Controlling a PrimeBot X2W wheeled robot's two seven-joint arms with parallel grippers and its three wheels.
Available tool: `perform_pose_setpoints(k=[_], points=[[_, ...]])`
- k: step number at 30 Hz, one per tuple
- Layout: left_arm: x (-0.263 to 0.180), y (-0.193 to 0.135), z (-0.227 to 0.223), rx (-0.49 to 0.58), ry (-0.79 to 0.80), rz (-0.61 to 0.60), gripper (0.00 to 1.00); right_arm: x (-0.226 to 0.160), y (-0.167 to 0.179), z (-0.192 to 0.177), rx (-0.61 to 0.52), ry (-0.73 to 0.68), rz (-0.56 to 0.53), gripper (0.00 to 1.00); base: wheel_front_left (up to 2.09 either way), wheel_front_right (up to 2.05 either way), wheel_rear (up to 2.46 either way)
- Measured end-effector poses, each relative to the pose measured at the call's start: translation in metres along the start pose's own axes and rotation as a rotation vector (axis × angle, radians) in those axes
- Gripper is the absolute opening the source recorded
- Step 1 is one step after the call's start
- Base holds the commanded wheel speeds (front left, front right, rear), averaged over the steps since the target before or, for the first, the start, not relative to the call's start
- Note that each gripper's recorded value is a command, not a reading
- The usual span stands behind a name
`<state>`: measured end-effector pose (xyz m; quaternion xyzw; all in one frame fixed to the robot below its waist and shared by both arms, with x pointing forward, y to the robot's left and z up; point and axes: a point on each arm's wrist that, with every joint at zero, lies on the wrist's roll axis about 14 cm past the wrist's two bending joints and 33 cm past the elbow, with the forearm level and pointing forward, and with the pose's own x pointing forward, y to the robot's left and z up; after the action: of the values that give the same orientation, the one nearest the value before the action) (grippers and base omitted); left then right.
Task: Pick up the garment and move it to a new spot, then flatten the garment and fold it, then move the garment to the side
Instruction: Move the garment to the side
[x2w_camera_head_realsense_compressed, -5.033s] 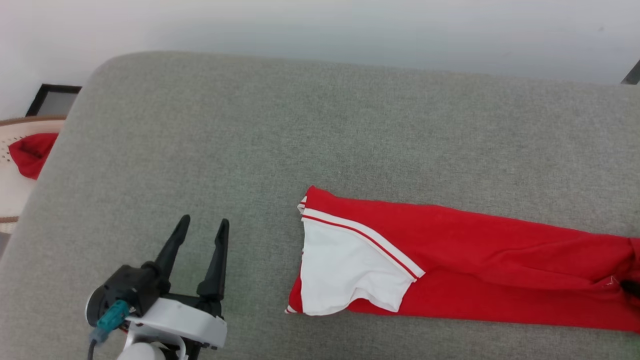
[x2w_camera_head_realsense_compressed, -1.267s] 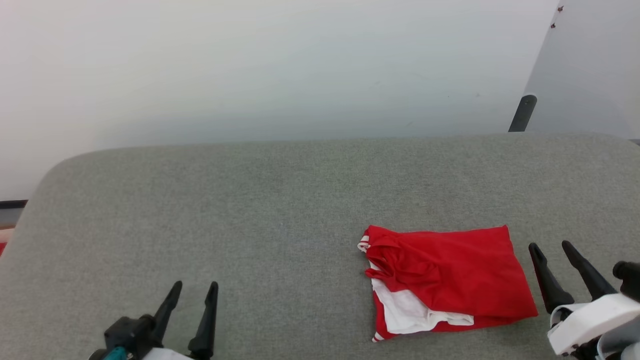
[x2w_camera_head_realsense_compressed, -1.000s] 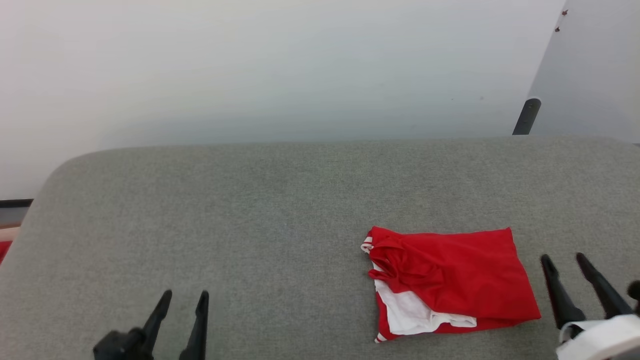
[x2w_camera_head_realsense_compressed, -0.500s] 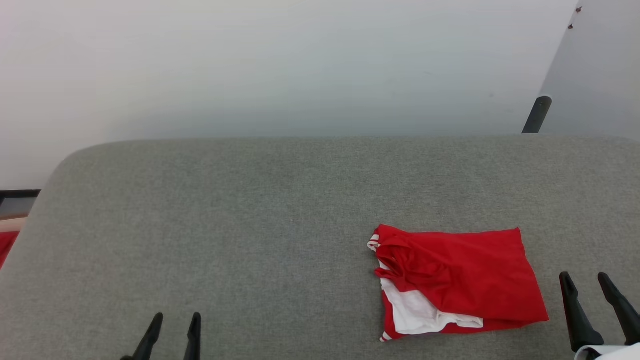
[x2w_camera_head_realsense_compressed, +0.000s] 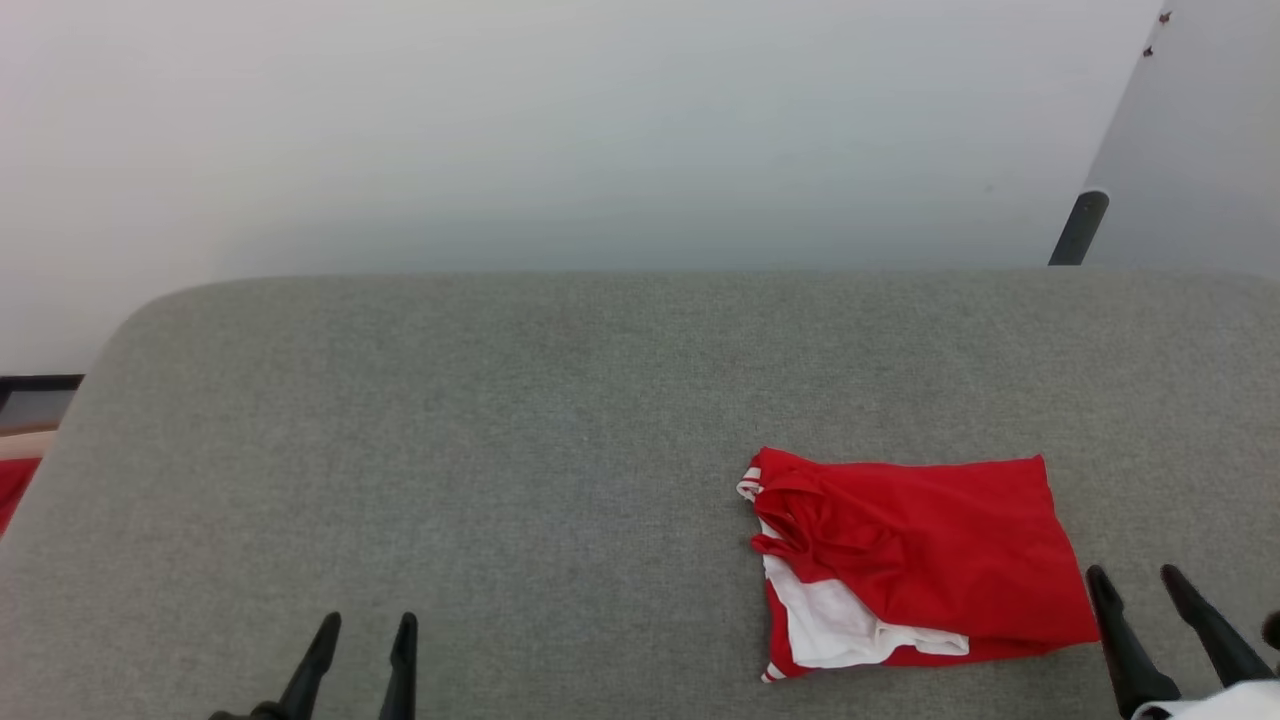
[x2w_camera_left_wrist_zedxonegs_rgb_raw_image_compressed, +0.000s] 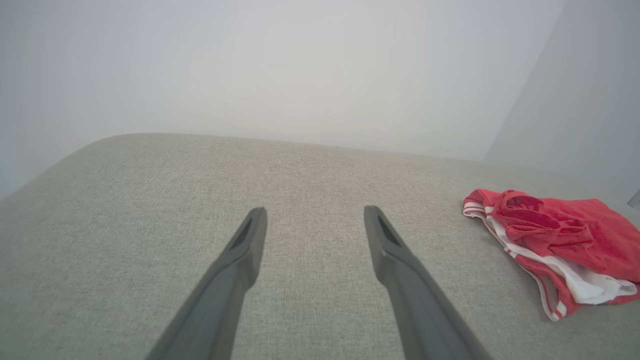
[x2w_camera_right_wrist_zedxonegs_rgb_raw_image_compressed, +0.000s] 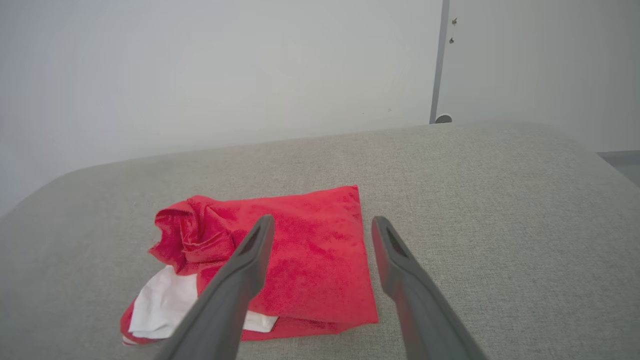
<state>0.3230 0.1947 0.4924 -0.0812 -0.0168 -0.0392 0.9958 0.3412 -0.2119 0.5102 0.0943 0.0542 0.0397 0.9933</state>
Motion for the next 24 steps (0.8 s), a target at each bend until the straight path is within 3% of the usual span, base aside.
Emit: perform_pose_setpoints(k=[5,7,17,24], points=[[0.006,-0.006,-0.004,-0.009,0.011,-0.014,1.00,0.022,-0.001,-0.004,-0.053,0.134,0.032,1.00,0.00,0.00,0.00],[0.012,-0.009,-0.004,-0.005,0.012,-0.025,1.00,0.030,-0.002,-0.015,-0.093,0.258,0.054,1.00,0.00,0.00,0.00],[0.052,-0.022,-0.010,-0.004,0.021,-0.076,1.00,0.058,-0.019,-0.054,-0.082,0.801,0.082,1.00,0.00,0.00,0.00],[0.077,-0.024,-0.021,-0.005,0.045,-0.088,1.00,0.076,-0.028,-0.084,-0.083,0.971,0.057,1.00,0.00,0.00,0.00]])
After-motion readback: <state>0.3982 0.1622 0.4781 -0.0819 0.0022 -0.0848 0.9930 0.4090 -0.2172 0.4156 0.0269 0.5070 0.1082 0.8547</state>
